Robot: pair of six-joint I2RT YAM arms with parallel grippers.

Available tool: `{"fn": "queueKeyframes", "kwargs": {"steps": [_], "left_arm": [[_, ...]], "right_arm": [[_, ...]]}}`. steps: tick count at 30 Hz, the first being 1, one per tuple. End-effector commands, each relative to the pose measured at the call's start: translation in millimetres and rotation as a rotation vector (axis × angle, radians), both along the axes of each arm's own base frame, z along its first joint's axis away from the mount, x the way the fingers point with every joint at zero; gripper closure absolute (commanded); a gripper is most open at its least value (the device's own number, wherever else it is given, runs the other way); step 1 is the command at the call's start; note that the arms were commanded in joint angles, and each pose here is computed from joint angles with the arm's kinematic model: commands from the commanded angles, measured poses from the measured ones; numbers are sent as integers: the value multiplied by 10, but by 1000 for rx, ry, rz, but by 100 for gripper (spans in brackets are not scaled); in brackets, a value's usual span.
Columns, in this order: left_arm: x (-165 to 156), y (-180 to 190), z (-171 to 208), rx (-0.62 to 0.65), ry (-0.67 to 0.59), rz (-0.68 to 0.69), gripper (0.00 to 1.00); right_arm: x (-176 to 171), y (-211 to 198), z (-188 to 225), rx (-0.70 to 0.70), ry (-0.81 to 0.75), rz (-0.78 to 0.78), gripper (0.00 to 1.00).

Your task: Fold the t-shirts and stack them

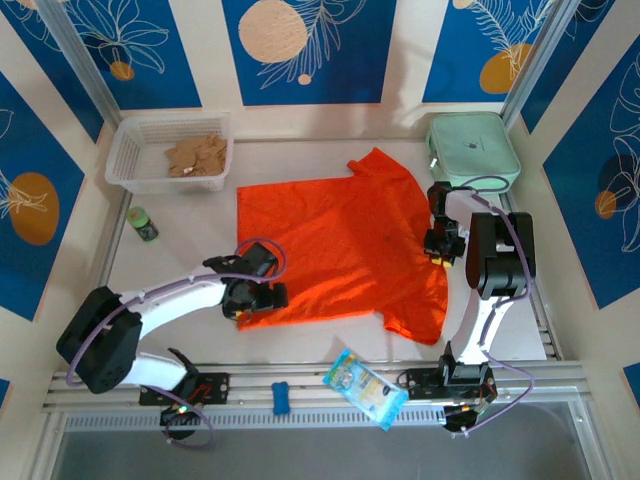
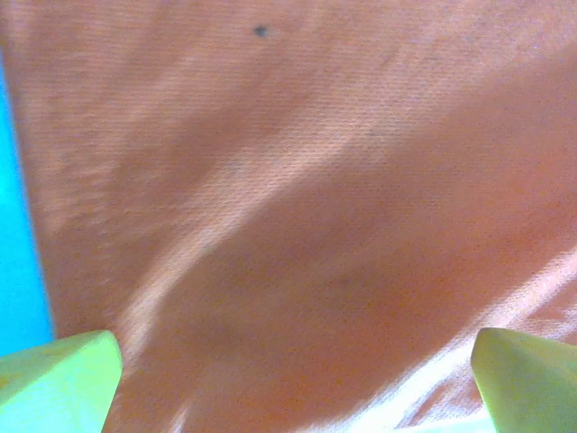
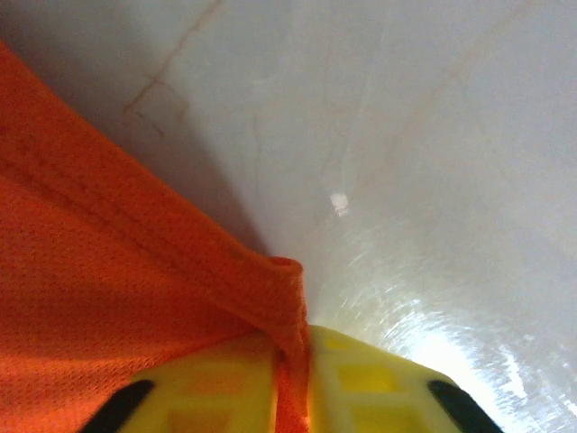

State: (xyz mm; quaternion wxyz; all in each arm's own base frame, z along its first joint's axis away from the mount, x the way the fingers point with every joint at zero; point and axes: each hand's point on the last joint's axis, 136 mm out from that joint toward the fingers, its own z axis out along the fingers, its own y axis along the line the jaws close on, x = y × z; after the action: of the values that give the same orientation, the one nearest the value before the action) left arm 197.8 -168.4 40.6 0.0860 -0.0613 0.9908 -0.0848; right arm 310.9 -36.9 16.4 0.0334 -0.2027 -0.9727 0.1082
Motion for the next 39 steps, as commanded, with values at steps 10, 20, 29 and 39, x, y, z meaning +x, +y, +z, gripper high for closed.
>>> {"fn": "queueKeyframes", "kwargs": {"steps": [10, 20, 29, 39], "left_arm": [[1383, 352, 1398, 109, -282, -10, 2], [2260, 328, 1489, 84, -361, -23, 8], [2097, 379, 1615, 66, -403, -28, 9], [1929, 586, 1510, 164, -372, -24, 8]], "right_arm": [[120, 58, 512, 56, -142, -21, 56], [450, 840, 793, 447, -316, 71, 71], [1092, 2293, 634, 607, -288, 290, 73], [1639, 3382, 282, 680, -249, 409, 71]]}}
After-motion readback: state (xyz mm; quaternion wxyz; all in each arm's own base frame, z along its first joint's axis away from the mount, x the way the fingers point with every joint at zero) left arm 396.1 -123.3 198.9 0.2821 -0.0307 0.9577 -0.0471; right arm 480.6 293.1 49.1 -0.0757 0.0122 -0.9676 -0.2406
